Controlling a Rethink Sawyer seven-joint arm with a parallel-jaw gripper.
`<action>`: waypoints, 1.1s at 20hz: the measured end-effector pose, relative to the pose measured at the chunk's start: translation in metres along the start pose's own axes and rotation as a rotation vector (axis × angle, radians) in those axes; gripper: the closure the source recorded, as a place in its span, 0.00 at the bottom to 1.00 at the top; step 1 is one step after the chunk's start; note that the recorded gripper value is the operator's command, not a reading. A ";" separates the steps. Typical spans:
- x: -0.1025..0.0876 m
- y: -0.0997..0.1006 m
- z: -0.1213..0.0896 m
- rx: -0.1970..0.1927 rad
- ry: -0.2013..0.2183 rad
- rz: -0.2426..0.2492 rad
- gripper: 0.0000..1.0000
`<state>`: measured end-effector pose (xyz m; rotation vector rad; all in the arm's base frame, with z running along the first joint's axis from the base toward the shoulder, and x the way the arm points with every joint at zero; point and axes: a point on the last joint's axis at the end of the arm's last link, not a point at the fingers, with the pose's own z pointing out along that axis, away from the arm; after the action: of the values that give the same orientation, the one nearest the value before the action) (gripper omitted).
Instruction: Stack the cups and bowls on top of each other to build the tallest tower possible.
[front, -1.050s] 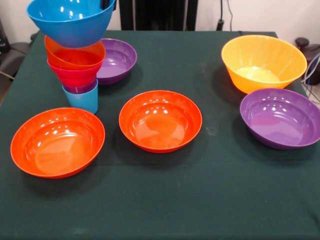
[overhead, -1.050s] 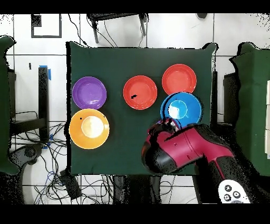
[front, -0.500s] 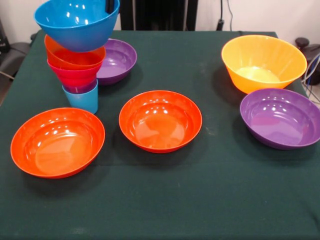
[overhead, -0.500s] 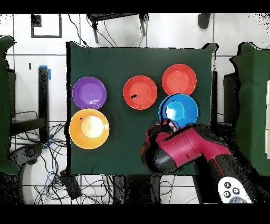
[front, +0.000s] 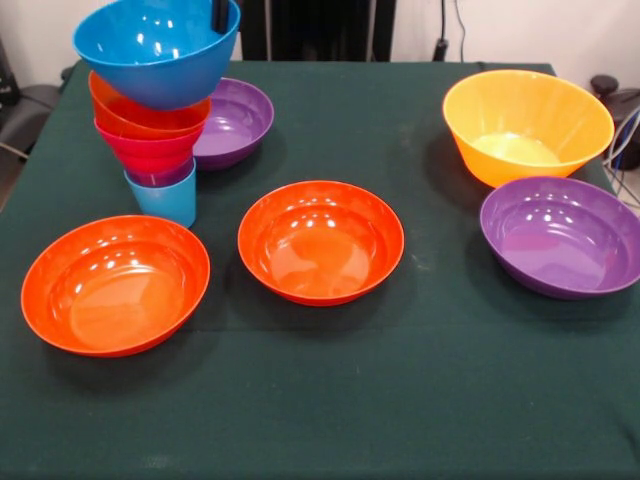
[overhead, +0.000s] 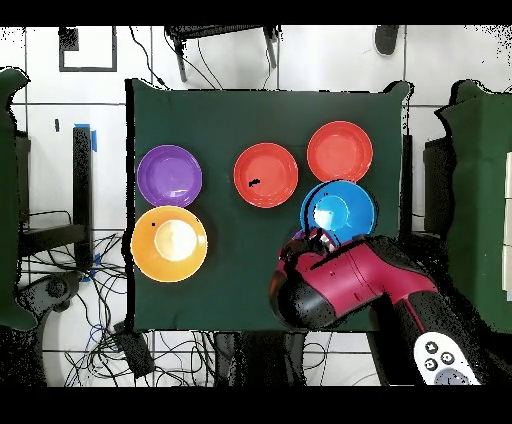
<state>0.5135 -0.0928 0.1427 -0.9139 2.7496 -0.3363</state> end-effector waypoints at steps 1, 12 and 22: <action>0.002 -0.001 0.000 0.002 0.001 -0.002 1.00; 0.010 -0.008 0.001 0.001 0.001 0.015 1.00; 0.011 -0.009 0.001 -0.001 -0.010 0.017 1.00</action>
<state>0.5106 -0.1067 0.1428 -0.8895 2.7473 -0.3272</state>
